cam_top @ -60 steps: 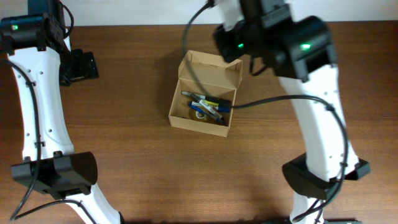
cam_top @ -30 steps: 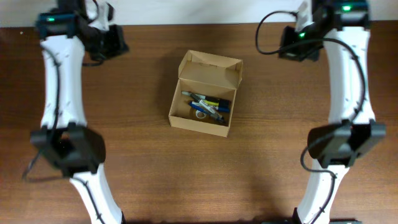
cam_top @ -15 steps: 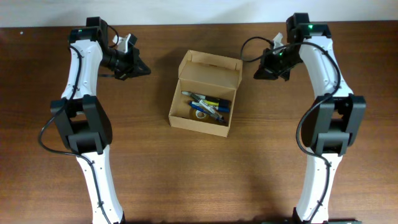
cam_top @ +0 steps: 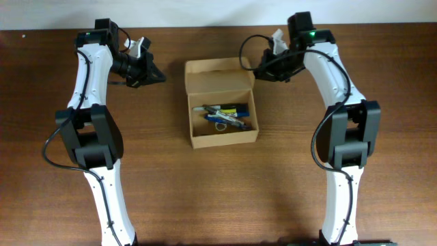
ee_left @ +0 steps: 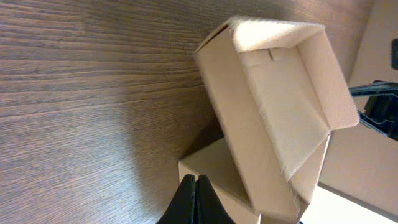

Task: Pack container
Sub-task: 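Bring both grippers to the box's left and right sides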

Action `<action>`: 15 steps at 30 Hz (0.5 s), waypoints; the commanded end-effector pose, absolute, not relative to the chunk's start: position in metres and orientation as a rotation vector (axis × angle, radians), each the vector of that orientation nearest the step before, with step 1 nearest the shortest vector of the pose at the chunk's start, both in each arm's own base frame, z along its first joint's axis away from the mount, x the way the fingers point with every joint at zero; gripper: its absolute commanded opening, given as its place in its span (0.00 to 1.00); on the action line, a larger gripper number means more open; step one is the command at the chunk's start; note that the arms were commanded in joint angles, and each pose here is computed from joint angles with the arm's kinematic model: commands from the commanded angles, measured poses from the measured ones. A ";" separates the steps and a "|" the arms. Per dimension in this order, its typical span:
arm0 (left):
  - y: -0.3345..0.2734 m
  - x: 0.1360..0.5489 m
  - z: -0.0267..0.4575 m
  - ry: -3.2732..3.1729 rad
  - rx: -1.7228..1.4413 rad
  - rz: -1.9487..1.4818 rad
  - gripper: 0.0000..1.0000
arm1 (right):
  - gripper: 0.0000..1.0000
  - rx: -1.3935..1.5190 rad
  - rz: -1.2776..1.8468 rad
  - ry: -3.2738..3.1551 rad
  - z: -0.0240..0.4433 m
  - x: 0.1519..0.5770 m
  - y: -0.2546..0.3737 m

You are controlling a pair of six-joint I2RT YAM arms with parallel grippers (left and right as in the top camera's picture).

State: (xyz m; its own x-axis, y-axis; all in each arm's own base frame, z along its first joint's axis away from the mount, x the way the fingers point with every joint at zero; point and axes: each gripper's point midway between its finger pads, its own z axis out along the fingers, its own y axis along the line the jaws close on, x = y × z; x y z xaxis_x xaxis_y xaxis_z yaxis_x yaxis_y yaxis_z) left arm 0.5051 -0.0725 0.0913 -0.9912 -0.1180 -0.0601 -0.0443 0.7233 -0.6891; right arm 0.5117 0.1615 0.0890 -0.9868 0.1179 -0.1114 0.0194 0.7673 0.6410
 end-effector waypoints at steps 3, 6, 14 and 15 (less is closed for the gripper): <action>-0.063 0.500 0.081 2.879 -0.120 -1.026 0.02 | 0.04 0.129 1.027 2.807 0.088 0.514 0.159; -0.061 0.496 0.069 2.922 -0.151 -1.023 0.02 | 0.04 0.164 1.013 2.805 0.087 0.517 0.147; -0.078 0.483 0.040 3.017 -0.202 -1.079 0.02 | 0.04 0.234 0.924 2.836 0.078 0.518 0.122; -0.084 0.481 0.037 3.030 -0.199 -1.082 0.02 | 0.04 0.238 0.917 2.839 0.077 0.518 0.121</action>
State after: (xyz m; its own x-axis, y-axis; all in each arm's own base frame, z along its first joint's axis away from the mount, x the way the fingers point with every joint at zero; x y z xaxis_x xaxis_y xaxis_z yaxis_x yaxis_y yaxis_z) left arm 0.4864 -0.0697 0.0563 -0.9913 -0.1114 0.0706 -0.1308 0.7618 -0.6344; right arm 0.5183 0.1262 0.0849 -0.9775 0.1858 -0.0999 0.0860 0.7833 0.6157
